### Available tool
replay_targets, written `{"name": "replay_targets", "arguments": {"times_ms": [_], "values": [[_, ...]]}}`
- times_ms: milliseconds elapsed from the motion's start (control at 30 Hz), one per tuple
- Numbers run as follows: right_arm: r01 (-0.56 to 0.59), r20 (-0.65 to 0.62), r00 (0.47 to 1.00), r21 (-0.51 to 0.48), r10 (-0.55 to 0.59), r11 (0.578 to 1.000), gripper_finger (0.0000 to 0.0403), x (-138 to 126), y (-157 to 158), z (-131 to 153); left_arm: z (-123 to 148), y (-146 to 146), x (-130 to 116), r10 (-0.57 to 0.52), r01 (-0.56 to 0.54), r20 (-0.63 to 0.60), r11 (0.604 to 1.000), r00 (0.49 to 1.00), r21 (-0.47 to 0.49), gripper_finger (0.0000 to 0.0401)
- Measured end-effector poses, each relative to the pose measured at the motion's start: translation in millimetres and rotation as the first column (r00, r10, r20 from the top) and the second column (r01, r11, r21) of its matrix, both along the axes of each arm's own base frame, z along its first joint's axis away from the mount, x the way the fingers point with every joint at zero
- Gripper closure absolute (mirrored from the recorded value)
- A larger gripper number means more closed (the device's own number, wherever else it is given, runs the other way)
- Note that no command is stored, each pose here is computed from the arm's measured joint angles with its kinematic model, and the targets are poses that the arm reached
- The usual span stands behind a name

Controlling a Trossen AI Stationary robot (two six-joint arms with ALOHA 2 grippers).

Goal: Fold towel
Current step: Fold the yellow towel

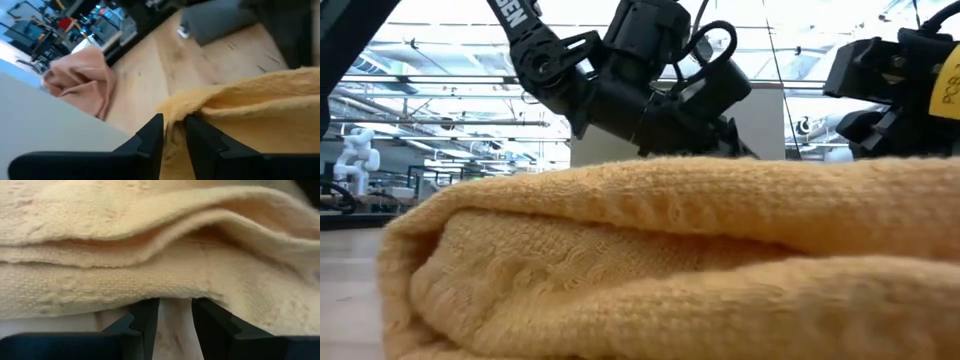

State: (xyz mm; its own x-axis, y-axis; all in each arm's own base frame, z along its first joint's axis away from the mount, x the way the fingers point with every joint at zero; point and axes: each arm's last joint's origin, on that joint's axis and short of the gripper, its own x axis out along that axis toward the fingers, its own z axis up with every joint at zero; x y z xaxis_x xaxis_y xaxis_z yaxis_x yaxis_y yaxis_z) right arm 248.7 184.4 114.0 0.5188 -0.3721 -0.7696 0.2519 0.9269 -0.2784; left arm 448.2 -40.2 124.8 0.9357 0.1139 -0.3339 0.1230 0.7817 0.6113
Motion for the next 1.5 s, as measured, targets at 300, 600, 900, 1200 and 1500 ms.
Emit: {"name": "replay_targets", "arguments": {"times_ms": [300, 600, 900, 1200, 1500], "values": [[0.005, -0.013, 1.0, 0.025, -0.005, 1.0, 0.0294, 2.0, -1.8, 0.7, 4.3, -5.7, 3.5, -0.082, 0.082, 0.004, 0.995, 0.997, -0.061, 0.0306], [0.01, -0.036, 0.999, 0.034, -0.009, 0.999, 0.0293, -2.2, -3.7, 7.4, -9.5, -7.7, 4.4, -0.062, 0.059, -0.015, 0.99, 0.998, -0.13, 0.0306], [0.019, 0.005, 1.0, 0.081, -0.019, 0.997, 0.0293, -25.6, -2.5, 46.8, -11.5, -11.6, 4.1, -0.066, 0.063, -0.016, 0.986, 0.998, -0.155, 0.0306], [-0.2, 0.138, 0.973, 0.122, 0.183, 0.972, 0.0293, -27.1, 21.9, 64.0, -11.5, -18.6, 3.2, -0.082, 0.078, -0.016, 0.985, 0.997, -0.155, 0.0306], [-0.5, 0.309, 0.831, 0.052, 0.462, 0.864, 0.0293, -26.7, 67.2, 64.0, -19.2, -48.1, -5.3, -0.146, 0.13, -0.105, 0.98, 0.984, -0.147, 0.0306]]}}
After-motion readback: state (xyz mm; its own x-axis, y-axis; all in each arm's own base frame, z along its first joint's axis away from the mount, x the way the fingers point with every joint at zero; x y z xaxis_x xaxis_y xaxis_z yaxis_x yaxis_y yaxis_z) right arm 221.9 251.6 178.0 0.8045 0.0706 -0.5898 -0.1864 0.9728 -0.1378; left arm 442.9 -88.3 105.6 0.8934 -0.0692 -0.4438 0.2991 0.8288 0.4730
